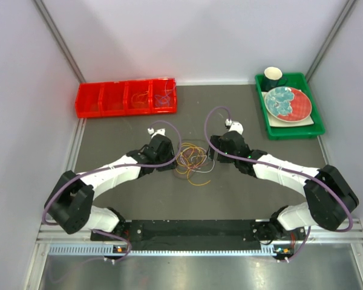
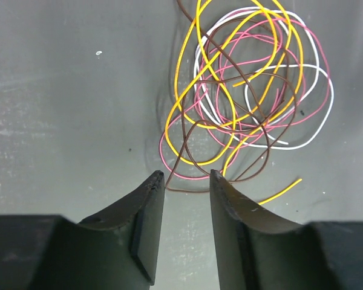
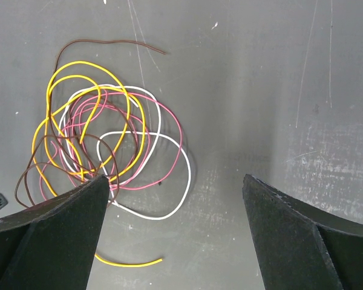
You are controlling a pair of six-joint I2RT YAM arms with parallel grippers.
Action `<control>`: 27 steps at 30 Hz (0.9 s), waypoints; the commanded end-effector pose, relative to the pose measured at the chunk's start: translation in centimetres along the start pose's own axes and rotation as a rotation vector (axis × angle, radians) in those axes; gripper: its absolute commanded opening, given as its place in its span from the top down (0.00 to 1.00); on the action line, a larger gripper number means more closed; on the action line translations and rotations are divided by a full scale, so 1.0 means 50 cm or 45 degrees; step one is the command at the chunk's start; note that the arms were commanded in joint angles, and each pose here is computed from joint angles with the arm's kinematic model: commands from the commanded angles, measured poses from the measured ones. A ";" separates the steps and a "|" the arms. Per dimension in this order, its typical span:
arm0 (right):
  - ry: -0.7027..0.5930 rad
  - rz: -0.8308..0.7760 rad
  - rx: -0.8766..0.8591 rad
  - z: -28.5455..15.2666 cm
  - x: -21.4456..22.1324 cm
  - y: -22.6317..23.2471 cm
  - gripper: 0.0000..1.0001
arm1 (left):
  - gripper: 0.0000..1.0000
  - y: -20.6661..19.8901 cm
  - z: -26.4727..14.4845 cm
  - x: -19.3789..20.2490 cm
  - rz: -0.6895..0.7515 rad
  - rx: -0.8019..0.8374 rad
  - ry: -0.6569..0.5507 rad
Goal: Untangle the cables
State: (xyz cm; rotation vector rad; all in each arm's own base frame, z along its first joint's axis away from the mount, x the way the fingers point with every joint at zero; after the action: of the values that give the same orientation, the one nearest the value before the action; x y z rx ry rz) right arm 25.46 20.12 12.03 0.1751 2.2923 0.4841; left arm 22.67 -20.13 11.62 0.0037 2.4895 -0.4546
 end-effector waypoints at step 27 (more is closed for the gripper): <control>-0.041 -0.005 -0.068 -0.008 -0.030 0.038 0.10 | 1.00 -0.127 -0.115 -0.181 0.061 0.185 -0.249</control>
State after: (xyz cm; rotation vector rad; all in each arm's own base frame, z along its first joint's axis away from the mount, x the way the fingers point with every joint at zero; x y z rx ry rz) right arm 25.34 20.13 11.94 0.1704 2.3013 0.4864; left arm 24.57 -22.38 13.17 0.0316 2.5014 -0.4748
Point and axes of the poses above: each gripper's point midway between its finger pads, its own z axis out along the fingers, its own y axis along the line the jaws close on, x = y × z, the point moved 6 cm from there along -z, back along the fingers, and after that the axes turned 7 degrees about z, right-handed, at the moved point
